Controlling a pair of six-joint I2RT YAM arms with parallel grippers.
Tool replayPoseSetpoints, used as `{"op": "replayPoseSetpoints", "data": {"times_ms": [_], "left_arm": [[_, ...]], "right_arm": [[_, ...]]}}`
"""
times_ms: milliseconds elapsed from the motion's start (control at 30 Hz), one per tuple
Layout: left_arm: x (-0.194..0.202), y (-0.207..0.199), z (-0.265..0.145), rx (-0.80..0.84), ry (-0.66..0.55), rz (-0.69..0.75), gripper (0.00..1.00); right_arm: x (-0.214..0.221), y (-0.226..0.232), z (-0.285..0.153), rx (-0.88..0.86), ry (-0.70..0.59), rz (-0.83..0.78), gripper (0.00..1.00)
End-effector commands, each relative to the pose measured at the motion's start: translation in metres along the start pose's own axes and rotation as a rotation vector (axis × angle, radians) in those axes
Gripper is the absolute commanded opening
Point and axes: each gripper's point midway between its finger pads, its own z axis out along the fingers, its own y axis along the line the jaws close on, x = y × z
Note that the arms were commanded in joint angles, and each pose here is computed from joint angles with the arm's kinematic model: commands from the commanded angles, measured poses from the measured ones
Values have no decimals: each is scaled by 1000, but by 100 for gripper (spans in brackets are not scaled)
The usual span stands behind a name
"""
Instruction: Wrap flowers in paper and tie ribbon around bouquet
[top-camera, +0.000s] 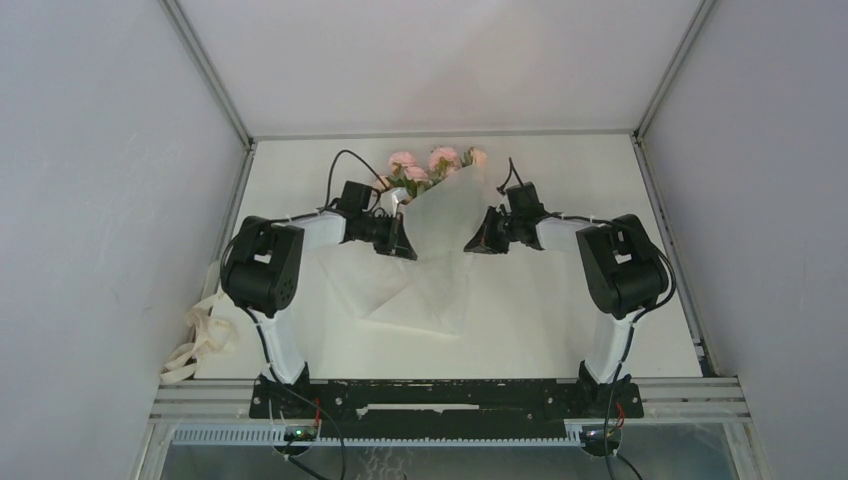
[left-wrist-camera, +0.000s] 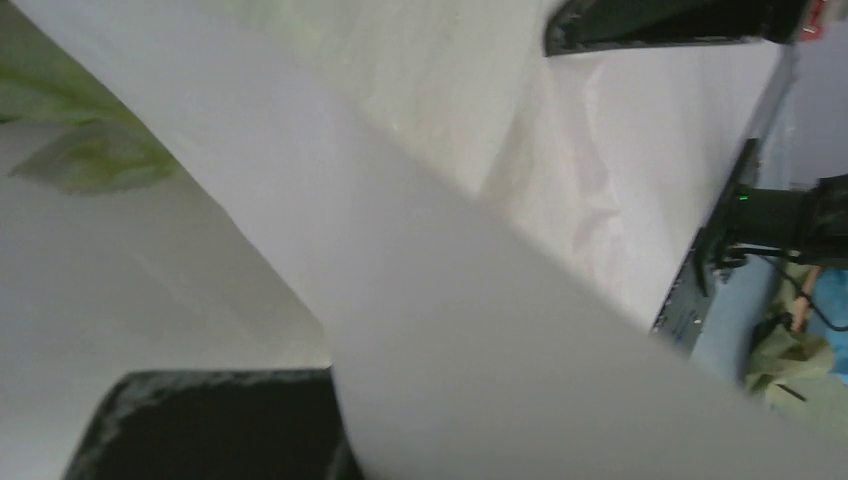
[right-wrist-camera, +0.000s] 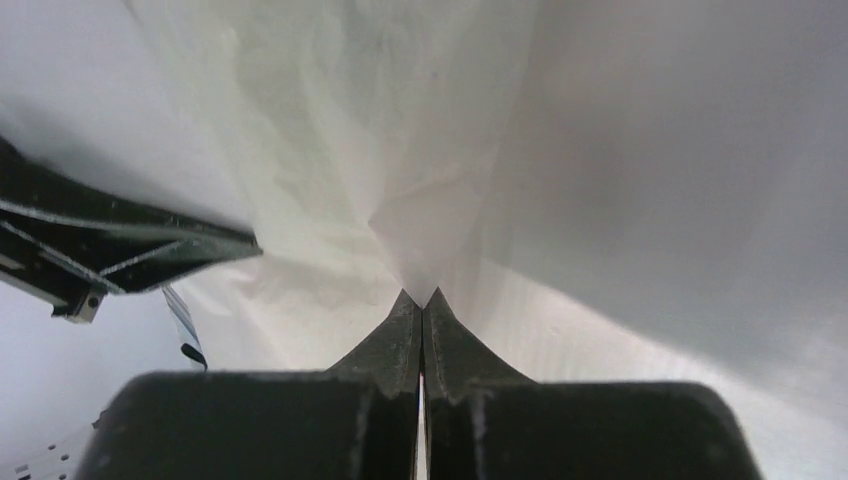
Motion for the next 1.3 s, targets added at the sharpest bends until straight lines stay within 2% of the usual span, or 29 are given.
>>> {"op": "replayPoseSetpoints", "data": {"times_ms": [0,67,133,233,333,400,433,600,667,800,967,1100,1267], "left_arm": [[7,-26,7,107,-23,-60,0],[7,-26,12,95,-38,-41,0],[6,-19,16,59,-56,-19,0],[5,-7,18,17,-71,-22,0],[7,0,20,-10,-72,-21,0],[8,3,21,-21,-72,-24,0],[8,5,22,-23,-71,-27,0],[6,11,22,-35,-76,-33,0],[7,12,21,-39,-76,-32,0],[5,18,17,-57,-85,-39,0],[1,29,11,-89,-103,-43,0],[2,23,13,-63,-97,-39,0],[4,22,14,-58,-93,-39,0]], "right_arm": [[-53,-17,-33,61,-144,-79,0],[-59,-17,-40,77,-146,-119,2],[-57,-16,-47,105,-121,-153,21],[-55,-15,-62,198,-146,-204,39],[-40,-4,-73,294,-179,-293,43],[-17,9,-71,293,-168,-355,42],[-1,18,-66,266,-149,-381,38],[72,35,-36,75,-7,-308,6],[90,26,-23,59,35,-281,0],[117,-21,-14,195,115,-218,0],[127,-52,-38,292,106,-209,0],[121,-34,-55,297,78,-311,0],[130,41,-49,110,65,-485,0]]}}
